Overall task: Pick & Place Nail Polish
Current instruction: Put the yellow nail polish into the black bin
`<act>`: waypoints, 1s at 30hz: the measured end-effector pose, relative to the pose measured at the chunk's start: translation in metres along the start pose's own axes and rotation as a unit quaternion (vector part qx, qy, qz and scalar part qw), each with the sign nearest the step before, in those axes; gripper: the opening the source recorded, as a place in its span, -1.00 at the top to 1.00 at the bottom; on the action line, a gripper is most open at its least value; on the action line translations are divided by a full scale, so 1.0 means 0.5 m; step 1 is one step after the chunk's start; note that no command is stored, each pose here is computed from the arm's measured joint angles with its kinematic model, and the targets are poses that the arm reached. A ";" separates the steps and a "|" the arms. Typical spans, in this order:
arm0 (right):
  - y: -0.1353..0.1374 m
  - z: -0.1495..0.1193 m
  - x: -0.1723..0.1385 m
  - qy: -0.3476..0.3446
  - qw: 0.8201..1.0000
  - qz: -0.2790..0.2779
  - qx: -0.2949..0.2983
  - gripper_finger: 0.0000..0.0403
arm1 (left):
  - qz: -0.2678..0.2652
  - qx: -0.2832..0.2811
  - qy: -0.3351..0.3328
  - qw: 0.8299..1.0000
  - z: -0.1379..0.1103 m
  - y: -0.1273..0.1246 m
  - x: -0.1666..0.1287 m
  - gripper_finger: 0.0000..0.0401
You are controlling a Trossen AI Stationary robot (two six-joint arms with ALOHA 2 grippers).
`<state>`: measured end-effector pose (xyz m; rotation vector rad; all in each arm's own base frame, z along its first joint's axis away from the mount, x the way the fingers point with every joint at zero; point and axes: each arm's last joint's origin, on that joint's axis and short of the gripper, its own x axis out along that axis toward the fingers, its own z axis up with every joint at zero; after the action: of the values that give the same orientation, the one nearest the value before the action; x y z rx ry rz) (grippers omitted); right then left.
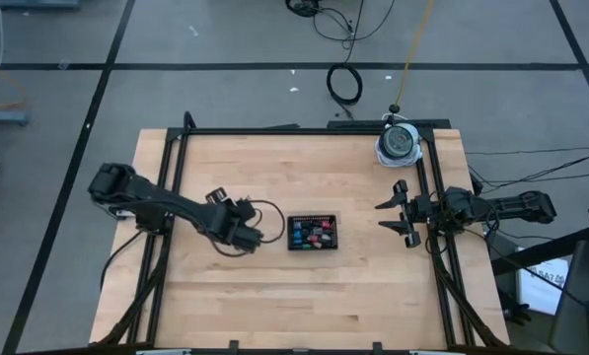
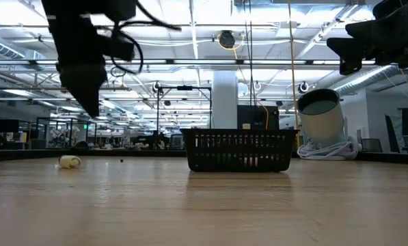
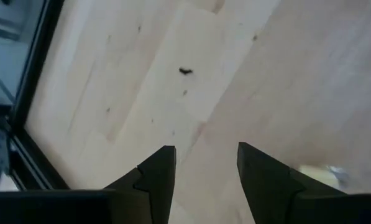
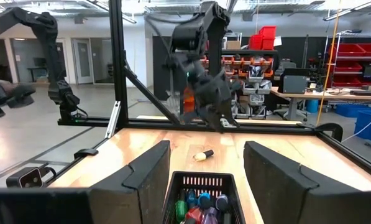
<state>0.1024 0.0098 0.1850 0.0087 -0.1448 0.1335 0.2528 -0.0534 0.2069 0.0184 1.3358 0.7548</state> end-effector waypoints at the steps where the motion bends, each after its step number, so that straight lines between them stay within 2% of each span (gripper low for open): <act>1: 0.000 0.000 0.000 0.000 1.000 0.000 0.000 0.05 | 0.010 0.008 0.004 1.000 -0.001 -0.006 0.011 0.15; 4: 0.000 0.000 0.000 0.000 1.000 0.000 0.000 0.05 | 0.032 0.037 0.033 0.998 -0.006 -0.025 0.051 0.15; 8: 0.000 0.000 0.000 0.000 1.000 0.000 0.000 0.05 | 0.044 0.050 0.088 0.994 -0.019 -0.042 0.095 0.15; 11: 0.000 0.000 0.000 0.000 1.000 0.000 0.000 0.05 | 0.039 0.053 0.126 0.990 -0.028 -0.052 0.117 0.15; 15: 0.000 0.000 0.000 0.000 1.000 0.000 0.000 0.05 | 0.003 0.065 0.147 0.987 -0.033 -0.067 0.134 0.15; 21: 0.000 0.000 0.000 0.000 1.000 0.000 0.000 0.05 | -0.026 0.068 0.149 0.986 -0.032 -0.071 0.131 0.15; 30: 0.000 0.000 0.000 -0.001 1.000 0.000 0.000 0.05 | -0.091 -0.020 0.141 0.985 -0.027 -0.042 0.075 0.15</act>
<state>0.1024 0.0098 0.1852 0.0087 -0.1469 0.1339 0.2525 -0.0563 0.1621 -0.2494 1.5668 0.6440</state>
